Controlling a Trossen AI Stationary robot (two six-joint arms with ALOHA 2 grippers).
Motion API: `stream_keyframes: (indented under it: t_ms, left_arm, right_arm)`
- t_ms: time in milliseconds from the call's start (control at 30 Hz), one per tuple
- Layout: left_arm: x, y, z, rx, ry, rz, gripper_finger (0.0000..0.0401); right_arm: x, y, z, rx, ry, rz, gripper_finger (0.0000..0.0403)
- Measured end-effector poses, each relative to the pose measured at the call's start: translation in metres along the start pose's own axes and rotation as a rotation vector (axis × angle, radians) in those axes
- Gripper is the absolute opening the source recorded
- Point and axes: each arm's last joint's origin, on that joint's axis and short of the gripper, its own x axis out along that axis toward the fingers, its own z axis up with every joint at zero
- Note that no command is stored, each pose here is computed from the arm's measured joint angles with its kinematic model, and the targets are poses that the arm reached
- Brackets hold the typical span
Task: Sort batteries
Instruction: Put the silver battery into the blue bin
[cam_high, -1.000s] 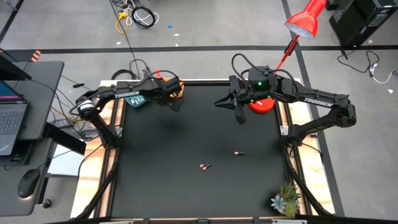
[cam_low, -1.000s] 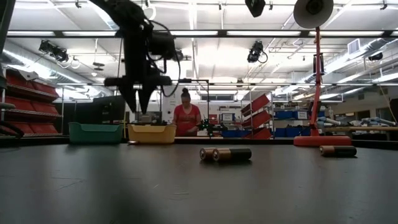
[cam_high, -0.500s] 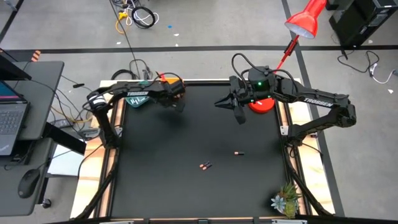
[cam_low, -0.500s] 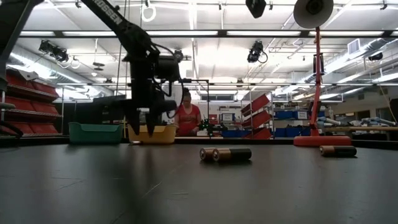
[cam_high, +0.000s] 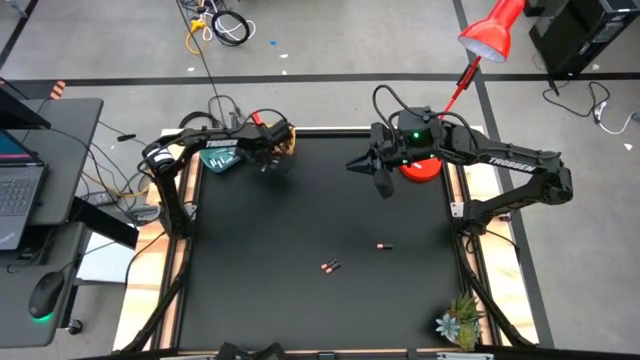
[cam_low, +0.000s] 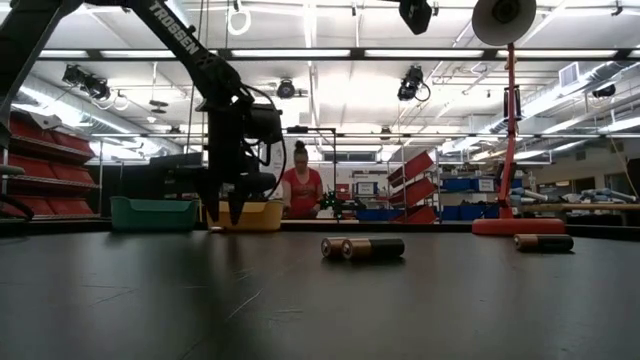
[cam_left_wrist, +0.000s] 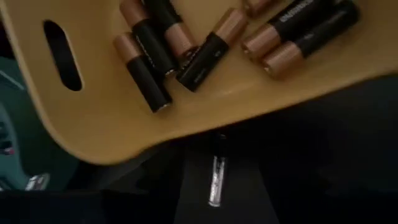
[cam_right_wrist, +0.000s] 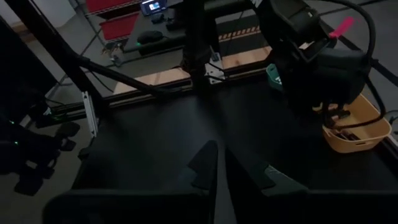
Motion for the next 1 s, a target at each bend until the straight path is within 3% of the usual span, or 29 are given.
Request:
stream_keyframes:
  t_ms: [500, 600, 833, 1000]
  left_arm:
    - [0.026, -0.001, -0.001, 0.004, 0.138, -0.079, 0.0191]
    - [0.029, -0.004, -0.002, -0.008, 0.153, -0.088, 0.0153]
    - [0.03, -0.007, -0.003, 0.01, 0.165, -0.123, 0.0022]
    - [0.03, -0.007, -0.003, 0.051, 0.163, -0.121, 0.0026]
  right_arm:
    - [0.0, -0.001, 0.0, 0.022, -0.007, -0.034, 0.0041]
    - [0.0, -0.001, 0.0, 0.022, -0.008, -0.036, 0.0041]
    - [0.0, -0.001, 0.0, 0.023, -0.009, -0.036, 0.0041]
    - [0.0, -0.001, 0.001, 0.024, -0.009, -0.035, 0.0041]
